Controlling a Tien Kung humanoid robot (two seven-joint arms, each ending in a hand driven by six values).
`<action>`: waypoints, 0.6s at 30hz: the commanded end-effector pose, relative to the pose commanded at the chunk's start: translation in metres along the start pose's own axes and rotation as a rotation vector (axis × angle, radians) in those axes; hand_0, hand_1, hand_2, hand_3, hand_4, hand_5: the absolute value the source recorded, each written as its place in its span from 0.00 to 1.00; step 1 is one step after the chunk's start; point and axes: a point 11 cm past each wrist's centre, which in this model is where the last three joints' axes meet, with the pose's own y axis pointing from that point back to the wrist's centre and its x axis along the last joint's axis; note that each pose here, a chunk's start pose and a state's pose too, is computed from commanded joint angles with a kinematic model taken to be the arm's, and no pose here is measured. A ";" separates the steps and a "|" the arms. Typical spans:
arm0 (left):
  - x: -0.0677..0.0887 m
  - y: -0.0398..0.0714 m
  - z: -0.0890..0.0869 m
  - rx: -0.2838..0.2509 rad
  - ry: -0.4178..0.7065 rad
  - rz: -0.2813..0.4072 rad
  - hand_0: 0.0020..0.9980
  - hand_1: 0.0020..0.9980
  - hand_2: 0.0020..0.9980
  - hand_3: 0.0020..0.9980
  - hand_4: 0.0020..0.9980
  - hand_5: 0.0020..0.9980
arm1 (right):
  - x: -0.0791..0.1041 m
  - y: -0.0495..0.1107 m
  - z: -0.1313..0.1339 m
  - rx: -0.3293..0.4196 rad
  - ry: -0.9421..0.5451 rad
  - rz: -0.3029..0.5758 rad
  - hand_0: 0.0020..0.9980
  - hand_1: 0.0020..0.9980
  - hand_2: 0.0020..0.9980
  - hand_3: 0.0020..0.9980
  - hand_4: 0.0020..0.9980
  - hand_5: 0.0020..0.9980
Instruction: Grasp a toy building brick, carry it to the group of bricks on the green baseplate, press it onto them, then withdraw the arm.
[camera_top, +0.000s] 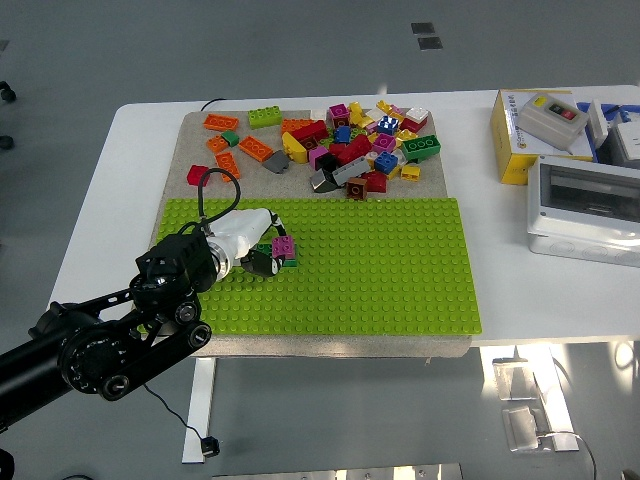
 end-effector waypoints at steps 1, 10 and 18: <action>0.000 0.000 0.000 -0.002 -0.006 -0.001 0.96 0.89 0.86 0.50 0.58 0.21 | 0.000 0.000 0.000 0.000 0.001 0.000 0.66 0.58 0.59 0.77 0.46 1.00; 0.005 -0.003 -0.002 -0.010 -0.029 0.014 0.96 0.89 0.86 0.49 0.58 0.21 | 0.000 0.000 -0.001 0.001 0.001 0.000 0.66 0.58 0.59 0.77 0.46 1.00; 0.004 -0.004 0.000 -0.021 -0.046 0.008 0.96 0.89 0.87 0.49 0.55 0.20 | 0.000 0.000 -0.001 0.002 0.002 0.000 0.66 0.58 0.59 0.77 0.46 1.00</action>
